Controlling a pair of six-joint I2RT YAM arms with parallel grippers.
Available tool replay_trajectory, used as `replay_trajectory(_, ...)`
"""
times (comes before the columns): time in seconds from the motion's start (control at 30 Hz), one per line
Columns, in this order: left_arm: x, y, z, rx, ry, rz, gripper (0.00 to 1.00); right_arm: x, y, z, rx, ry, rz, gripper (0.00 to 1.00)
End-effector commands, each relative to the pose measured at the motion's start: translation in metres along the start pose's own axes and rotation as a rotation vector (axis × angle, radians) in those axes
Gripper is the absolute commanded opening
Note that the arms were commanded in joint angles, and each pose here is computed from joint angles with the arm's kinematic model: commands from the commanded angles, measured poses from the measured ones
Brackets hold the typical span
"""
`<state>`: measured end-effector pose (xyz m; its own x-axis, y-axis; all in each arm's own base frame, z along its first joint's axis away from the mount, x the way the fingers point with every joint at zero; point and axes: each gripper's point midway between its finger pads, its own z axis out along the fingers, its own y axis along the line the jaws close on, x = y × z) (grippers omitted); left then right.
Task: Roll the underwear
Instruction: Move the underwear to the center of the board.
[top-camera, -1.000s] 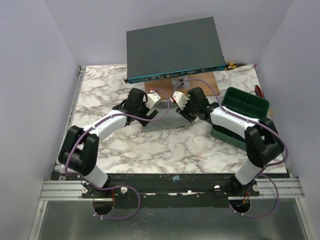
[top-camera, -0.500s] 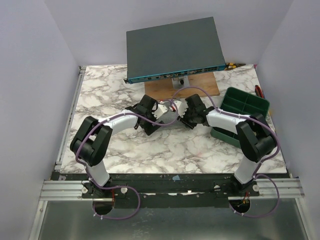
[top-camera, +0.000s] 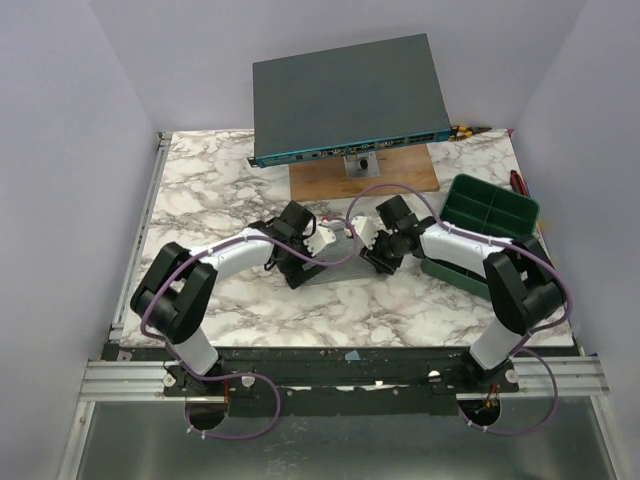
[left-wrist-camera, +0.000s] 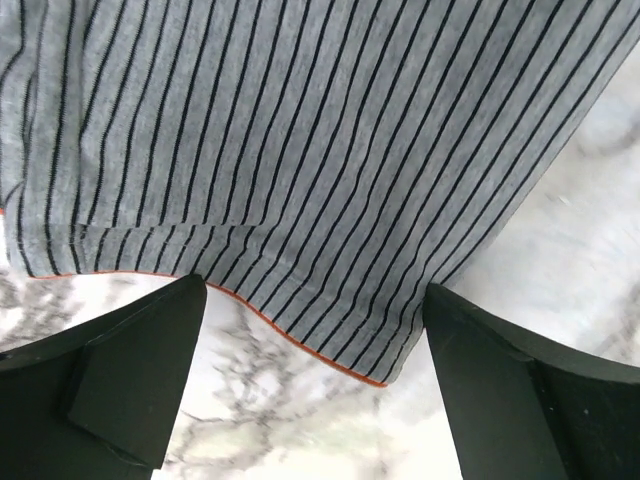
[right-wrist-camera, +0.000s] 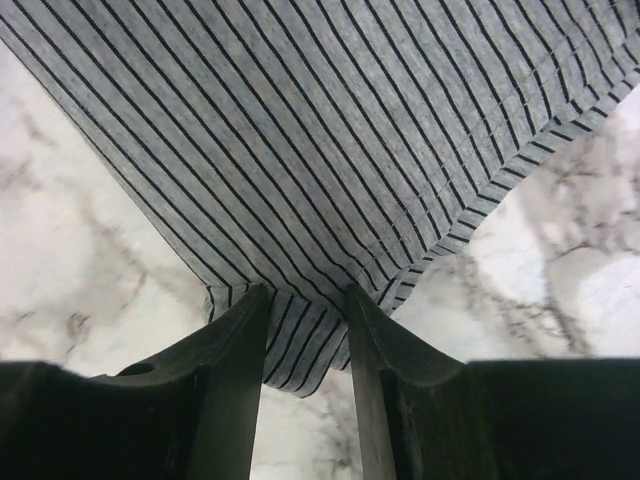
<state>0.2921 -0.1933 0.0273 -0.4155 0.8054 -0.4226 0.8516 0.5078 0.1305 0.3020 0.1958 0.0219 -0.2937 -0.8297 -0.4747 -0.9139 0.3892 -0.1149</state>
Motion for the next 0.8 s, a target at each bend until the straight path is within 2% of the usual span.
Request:
replay_trajectory(0.0,0.027,-0.038,-0.019,0.123,0.050,0.034,0.99,0.024,0.047,-0.015,-0.155,0.071,0.003,0.41)
replay_trajectory(0.2,0.038,-0.071,-0.041,0.209,0.018,0.071,0.99,0.029,0.088,-0.034,-0.231,0.079,-0.035,0.43)
replay_trajectory(0.37,0.038,-0.087,-0.056,0.259,-0.049,0.103,0.99,0.018,0.101,-0.054,-0.236,0.021,-0.025,0.55)
replay_trajectory(0.5,0.024,-0.085,-0.072,0.247,-0.129,0.132,0.99,-0.008,0.075,-0.068,-0.097,-0.057,0.014,0.58)
replay_trajectory(0.63,-0.001,-0.059,-0.085,0.136,-0.222,0.110,0.99,-0.032,0.035,-0.076,0.102,-0.115,0.072,0.60)
replay_trajectory(0.77,-0.026,-0.028,-0.097,0.096,-0.303,0.015,0.99,-0.047,0.003,-0.070,0.134,-0.171,0.187,0.60)
